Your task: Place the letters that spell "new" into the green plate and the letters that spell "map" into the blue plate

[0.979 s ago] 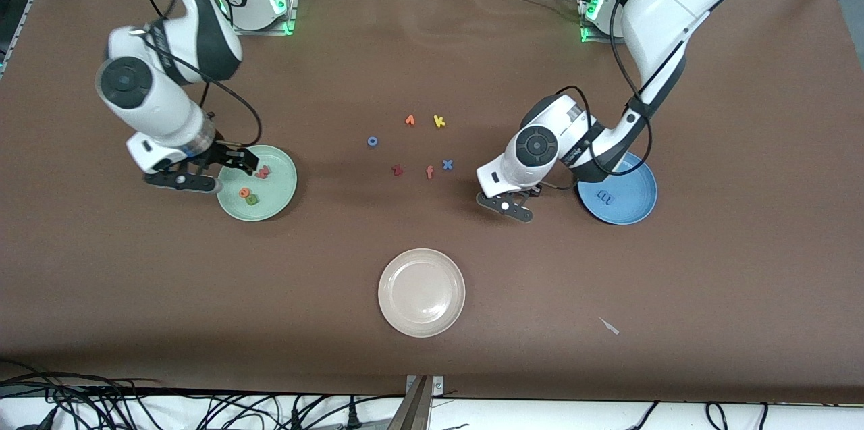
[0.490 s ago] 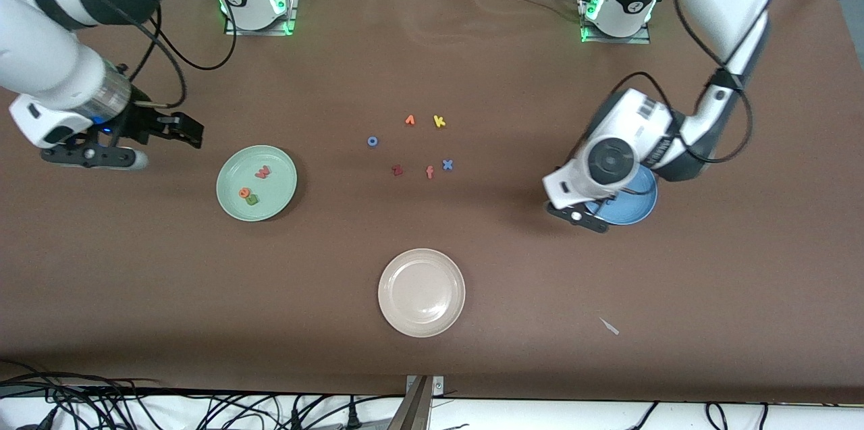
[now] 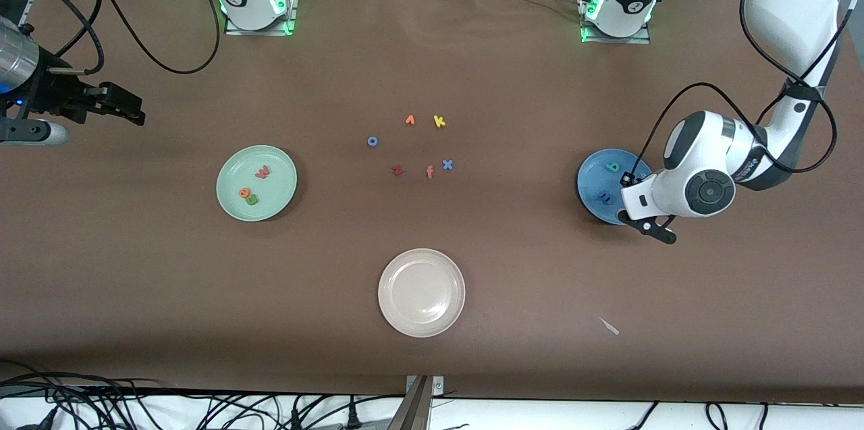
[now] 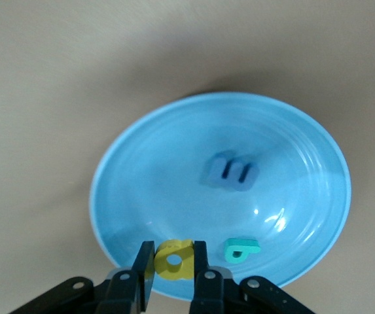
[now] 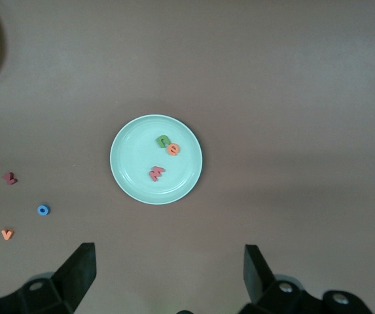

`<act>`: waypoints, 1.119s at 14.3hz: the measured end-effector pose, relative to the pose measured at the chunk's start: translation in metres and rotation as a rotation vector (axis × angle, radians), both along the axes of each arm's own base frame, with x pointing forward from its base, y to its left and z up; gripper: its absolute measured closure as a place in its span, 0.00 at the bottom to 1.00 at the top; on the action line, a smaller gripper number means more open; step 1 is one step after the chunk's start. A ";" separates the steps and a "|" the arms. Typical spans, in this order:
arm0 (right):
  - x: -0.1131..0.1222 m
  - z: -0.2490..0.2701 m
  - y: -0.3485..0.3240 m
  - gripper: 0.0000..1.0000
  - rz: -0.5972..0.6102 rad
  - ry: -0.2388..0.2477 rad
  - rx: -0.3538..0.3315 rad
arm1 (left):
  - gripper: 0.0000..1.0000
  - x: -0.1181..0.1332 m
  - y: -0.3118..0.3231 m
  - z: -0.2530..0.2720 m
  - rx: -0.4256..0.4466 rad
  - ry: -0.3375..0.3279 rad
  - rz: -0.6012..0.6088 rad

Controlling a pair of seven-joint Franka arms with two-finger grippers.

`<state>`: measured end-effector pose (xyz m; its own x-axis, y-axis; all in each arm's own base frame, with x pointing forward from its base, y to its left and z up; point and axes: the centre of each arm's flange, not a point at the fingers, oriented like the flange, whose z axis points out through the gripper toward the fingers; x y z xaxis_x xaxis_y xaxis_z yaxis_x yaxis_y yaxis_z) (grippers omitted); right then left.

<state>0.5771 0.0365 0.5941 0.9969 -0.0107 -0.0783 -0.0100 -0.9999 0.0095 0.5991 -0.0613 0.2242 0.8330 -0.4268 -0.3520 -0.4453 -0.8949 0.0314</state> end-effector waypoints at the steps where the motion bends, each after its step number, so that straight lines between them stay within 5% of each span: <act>1: -0.002 -0.002 0.003 0.00 0.006 0.016 -0.001 | 0.67 -0.003 -0.005 -0.003 -0.004 0.001 -0.008; 8: -0.007 -0.005 -0.001 0.00 0.001 0.063 -0.004 | 0.01 0.014 -0.012 0.040 0.001 -0.079 -0.013; 16: -0.002 0.016 -0.006 0.00 -0.007 0.010 -0.003 | 0.00 0.054 -0.042 0.273 0.008 -0.267 0.004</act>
<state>0.5747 0.0301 0.6103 0.9960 -0.0184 -0.0879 -0.0173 -0.9998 0.0128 0.6531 -0.1037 0.4972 0.8985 -0.4213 -0.1234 -0.4332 -0.8964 -0.0938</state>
